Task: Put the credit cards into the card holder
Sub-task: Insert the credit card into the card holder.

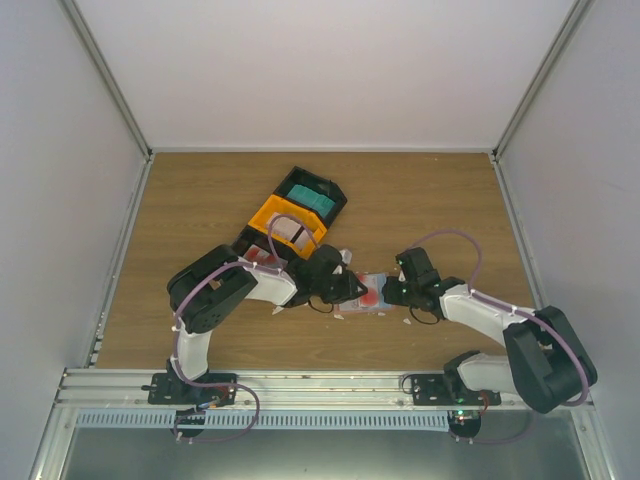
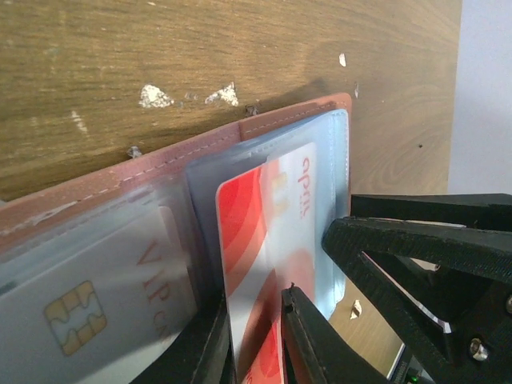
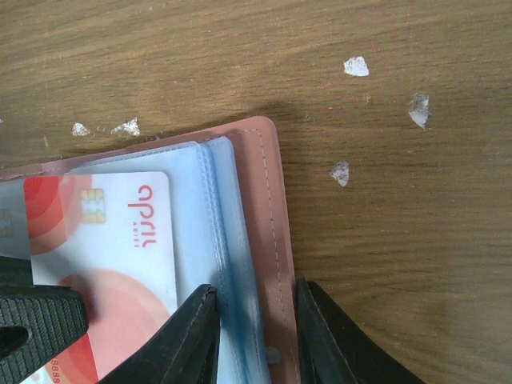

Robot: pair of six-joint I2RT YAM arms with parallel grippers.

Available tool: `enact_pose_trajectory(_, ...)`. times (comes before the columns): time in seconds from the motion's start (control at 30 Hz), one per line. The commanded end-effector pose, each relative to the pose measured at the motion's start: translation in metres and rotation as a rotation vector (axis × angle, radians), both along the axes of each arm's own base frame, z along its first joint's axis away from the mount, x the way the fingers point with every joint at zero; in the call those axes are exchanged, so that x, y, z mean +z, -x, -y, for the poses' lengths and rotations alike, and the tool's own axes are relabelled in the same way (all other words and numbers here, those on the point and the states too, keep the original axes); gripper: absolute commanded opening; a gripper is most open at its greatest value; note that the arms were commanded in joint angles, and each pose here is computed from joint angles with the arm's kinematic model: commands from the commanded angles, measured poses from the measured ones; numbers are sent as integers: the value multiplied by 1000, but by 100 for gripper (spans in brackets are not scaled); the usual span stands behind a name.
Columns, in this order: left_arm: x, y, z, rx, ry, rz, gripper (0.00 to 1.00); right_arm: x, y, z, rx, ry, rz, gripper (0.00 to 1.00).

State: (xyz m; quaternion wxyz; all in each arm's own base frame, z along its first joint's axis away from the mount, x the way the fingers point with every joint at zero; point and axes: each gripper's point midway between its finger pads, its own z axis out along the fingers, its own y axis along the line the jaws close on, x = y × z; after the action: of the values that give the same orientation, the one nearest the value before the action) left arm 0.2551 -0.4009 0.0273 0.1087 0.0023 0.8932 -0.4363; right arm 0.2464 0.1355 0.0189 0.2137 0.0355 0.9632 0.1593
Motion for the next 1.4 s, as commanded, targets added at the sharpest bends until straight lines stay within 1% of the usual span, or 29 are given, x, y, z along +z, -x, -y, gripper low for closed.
enact_pose_trajectory(0.0,-12,18,9,-69,-37,0,23,-22,26,7,2,15,-106,28)
enact_pose_trajectory(0.27,-7,18,-8,-28,-109,22,43,-22,27,8,6,17,-106,28)
enact_pose_trajectory(0.47,-5,15,-25,7,-219,32,50,-22,29,8,8,20,-112,28)
enact_pose_trajectory(0.63,-15,19,-40,15,-302,16,55,-23,28,7,12,16,-116,28)
enact_pose_trajectory(0.73,-18,23,-43,6,-316,6,55,-22,27,4,21,9,-112,28)
enact_pose_trajectory(0.83,-18,23,-46,7,-327,4,52,-21,26,2,31,4,-111,28)
enact_pose_trajectory(1.03,-22,25,-42,-16,-346,4,23,-19,25,-1,44,-9,-107,32)
enact_pose_trajectory(1.13,-25,26,-39,-33,-350,3,15,-17,25,-3,50,-21,-103,33)
enact_pose_trajectory(1.23,-24,25,-33,-51,-347,11,9,-15,25,-5,57,-31,-96,33)
enact_pose_trajectory(1.37,-23,26,-25,-79,-340,23,7,-14,26,-7,67,-45,-94,33)
